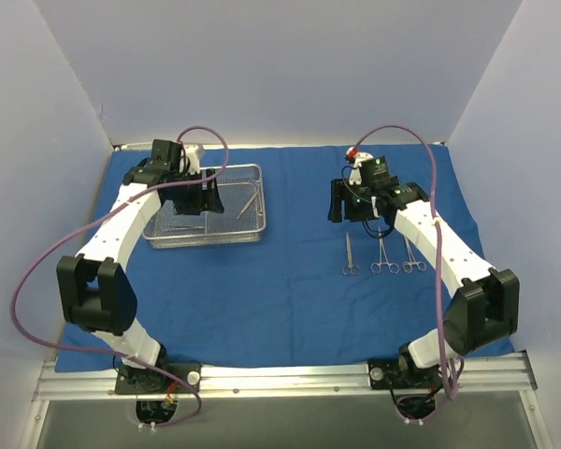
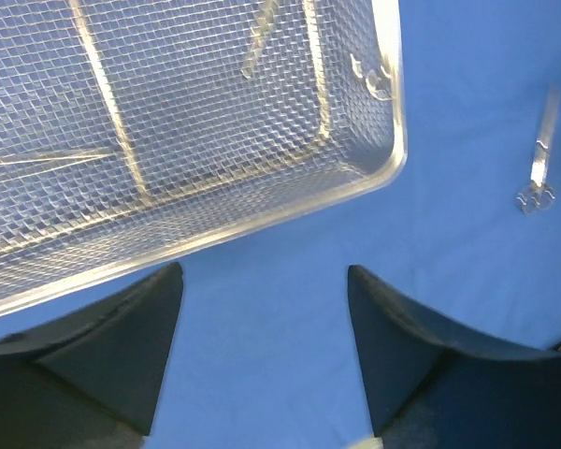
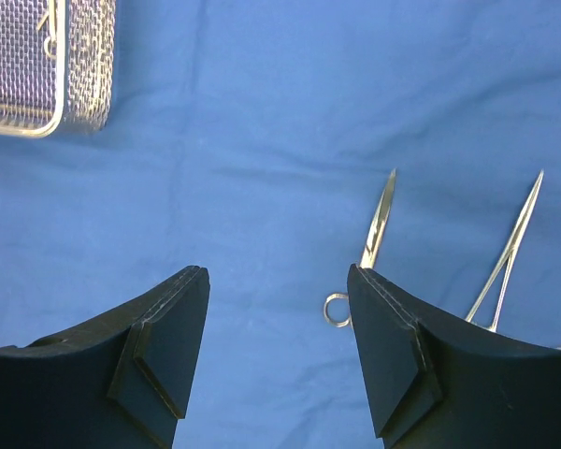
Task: Open and lay out the surgical kit
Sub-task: Pick up the medical item from the container.
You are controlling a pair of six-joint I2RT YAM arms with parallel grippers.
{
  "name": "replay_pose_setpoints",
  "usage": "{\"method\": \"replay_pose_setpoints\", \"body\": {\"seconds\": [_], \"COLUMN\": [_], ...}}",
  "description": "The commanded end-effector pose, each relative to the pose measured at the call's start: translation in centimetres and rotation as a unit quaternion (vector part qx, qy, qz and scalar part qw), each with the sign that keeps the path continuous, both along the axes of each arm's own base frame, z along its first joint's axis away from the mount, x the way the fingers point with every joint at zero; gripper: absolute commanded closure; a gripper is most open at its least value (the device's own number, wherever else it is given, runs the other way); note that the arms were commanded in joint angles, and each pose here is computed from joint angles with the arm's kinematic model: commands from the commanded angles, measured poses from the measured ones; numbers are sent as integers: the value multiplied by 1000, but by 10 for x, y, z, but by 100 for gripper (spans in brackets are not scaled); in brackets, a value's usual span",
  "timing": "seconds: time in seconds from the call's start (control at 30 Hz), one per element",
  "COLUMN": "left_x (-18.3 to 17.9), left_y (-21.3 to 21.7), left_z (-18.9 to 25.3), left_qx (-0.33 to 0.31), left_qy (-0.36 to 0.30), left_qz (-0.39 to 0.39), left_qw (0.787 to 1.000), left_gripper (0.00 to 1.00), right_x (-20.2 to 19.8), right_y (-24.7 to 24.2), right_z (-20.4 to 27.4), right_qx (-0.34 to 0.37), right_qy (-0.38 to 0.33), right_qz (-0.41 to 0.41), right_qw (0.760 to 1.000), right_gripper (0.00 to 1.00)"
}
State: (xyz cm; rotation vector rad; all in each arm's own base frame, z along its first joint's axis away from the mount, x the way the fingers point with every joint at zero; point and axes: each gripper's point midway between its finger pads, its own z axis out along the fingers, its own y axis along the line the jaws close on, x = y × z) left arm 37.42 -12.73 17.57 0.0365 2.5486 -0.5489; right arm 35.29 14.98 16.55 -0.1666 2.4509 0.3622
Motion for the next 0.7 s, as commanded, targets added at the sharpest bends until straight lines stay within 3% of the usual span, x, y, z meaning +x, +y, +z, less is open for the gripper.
{"method": "replay_pose_setpoints", "body": {"seconds": [0.0,0.03,0.13,0.23,0.43,0.67], "left_x": [37,50,50,72,76,72], "left_y": [30,37,60,50,59,98], "left_z": [-10,7,-7,-12,-52,-81], "left_qx": [78,80,132,82,78,68], "left_qy": [16,13,72,73,141,187], "left_qz": [50,78,190,252,359,491], "left_qw": [996,994,970,961,919,848], "left_gripper": [26,26,19,14,14,12], "right_x": [-22,-26,-31,-24,-6,-2], "right_y": [-7,-5,-9,-11,-4,2], "right_z": [1,1,-4,-11,-11,-12], "right_qx": [6,11,-2,-9,-10,1], "right_qy": [20,23,23,20,25,18], "right_qz": [7,13,13,7,14,26], "right_qw": [1000,1000,1000,1000,1000,1000], "right_gripper": [39,38,38,38,38,38]}}
